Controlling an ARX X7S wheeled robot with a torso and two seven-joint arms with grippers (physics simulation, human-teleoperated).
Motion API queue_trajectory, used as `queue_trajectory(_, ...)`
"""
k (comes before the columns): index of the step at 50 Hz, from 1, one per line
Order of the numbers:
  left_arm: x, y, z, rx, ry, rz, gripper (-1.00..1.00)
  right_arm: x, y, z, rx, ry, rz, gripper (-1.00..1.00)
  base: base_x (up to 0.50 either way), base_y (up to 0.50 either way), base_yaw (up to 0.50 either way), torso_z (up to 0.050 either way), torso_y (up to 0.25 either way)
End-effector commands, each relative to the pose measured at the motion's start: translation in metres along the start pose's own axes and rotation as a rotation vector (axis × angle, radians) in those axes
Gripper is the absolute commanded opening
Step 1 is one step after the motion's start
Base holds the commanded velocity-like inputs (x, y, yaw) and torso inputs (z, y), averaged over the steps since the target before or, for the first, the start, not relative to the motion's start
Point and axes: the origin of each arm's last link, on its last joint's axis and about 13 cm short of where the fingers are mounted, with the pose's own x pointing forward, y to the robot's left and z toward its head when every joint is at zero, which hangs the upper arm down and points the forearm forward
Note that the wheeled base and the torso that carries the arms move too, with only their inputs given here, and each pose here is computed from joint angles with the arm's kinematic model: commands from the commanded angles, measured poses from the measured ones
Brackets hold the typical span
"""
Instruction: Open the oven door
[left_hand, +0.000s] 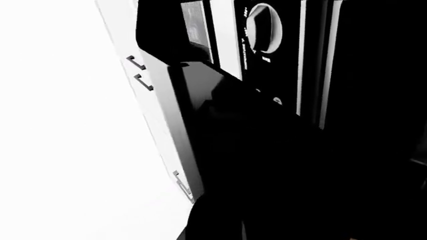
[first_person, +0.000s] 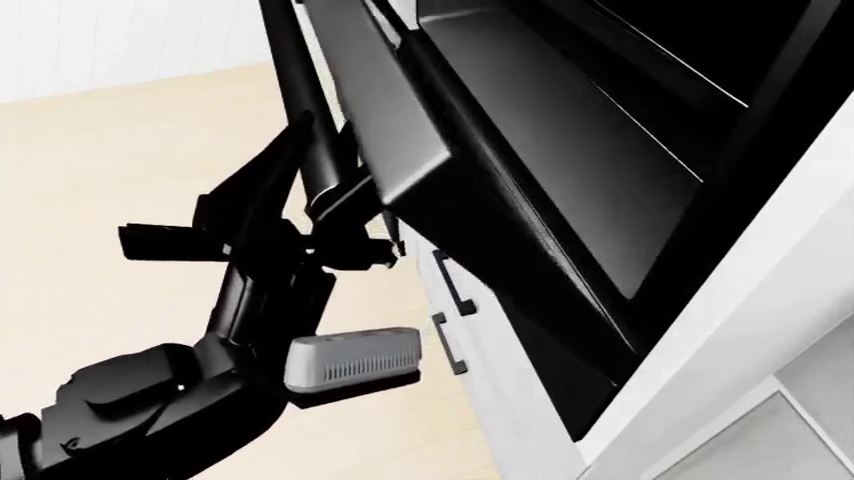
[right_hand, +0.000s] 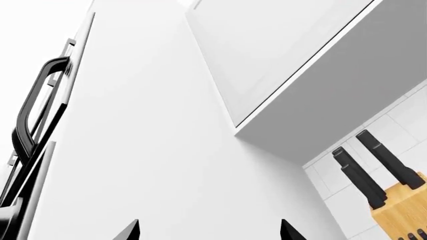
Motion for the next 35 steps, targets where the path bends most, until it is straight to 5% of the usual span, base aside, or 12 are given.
queue_trajectory(1,-0.022,0.004,0.011,0.010,0.007,-0.056,-1.00,0.000,0.000,0.000,0.000,0.001,-0.001,1.00,0.00,0.00,0.00,0.000,0.000)
queue_trajectory(29,-0.085,-0.002,-0.005,0.050,0.138,-0.096,-1.00,-0.001,0.000,0.001,0.008,-0.002,-0.002,1.00,0.00,0.00,0.00,-0.001,0.000)
queue_trajectory(35,-0.102,-0.003,-0.012,0.039,0.027,-0.120,-1.00,-0.001,0.000,0.002,0.012,-0.002,-0.003,1.00,0.00,0.00,0.00,0.000,0.000)
